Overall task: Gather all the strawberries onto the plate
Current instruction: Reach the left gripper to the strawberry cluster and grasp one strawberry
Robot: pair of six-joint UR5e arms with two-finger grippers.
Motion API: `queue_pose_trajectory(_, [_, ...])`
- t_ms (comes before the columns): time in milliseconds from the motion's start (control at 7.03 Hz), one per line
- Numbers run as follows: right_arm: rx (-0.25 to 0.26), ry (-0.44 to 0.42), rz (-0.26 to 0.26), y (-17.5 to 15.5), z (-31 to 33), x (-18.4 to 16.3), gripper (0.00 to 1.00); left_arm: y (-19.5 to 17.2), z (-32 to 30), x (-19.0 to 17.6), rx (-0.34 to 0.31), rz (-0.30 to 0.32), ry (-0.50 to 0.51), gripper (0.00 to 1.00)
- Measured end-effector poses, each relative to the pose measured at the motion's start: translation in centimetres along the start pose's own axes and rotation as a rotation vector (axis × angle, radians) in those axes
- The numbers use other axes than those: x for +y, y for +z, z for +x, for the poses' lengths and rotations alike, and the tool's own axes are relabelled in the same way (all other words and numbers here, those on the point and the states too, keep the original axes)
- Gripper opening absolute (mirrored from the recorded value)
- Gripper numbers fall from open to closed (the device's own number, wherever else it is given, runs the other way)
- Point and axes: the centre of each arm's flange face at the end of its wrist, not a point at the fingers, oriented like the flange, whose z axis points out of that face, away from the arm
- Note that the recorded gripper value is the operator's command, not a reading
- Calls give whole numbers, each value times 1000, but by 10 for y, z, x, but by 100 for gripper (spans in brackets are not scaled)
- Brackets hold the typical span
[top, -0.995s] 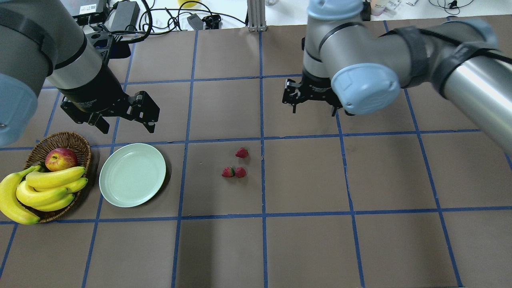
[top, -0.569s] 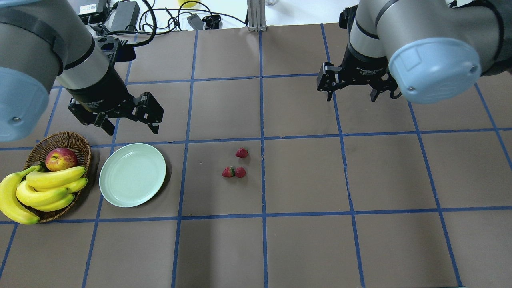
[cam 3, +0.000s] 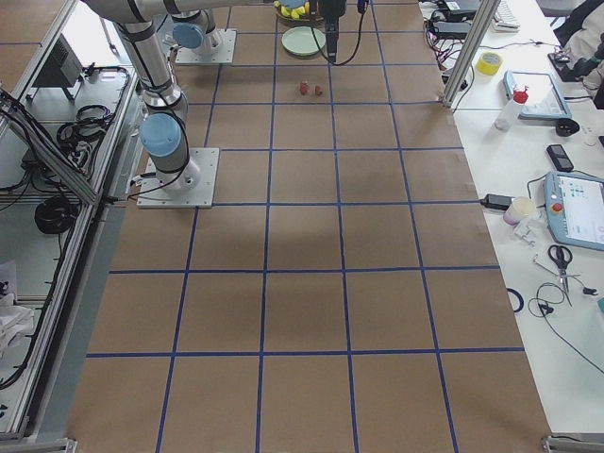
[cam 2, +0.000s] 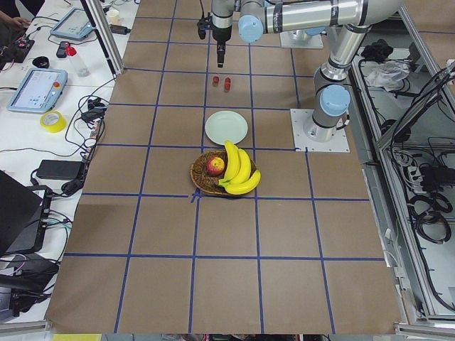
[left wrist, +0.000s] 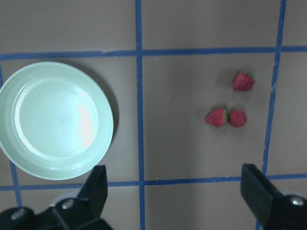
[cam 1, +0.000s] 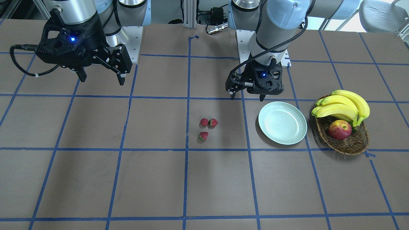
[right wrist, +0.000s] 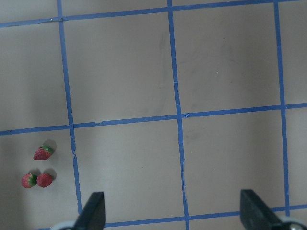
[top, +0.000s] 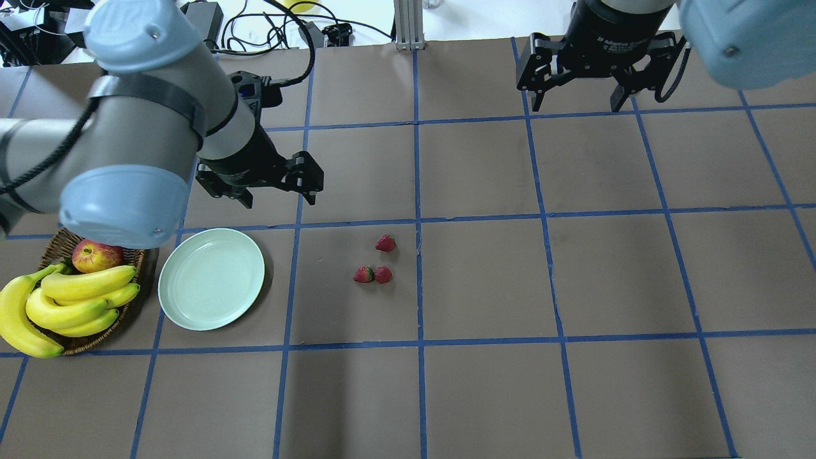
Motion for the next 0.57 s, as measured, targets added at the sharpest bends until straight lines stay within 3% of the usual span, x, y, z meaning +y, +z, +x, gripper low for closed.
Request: queue_pose_trajectory(569, [-6, -8, -11, 6, -4, -2, 100, 100, 51, 3, 32, 53, 12, 100])
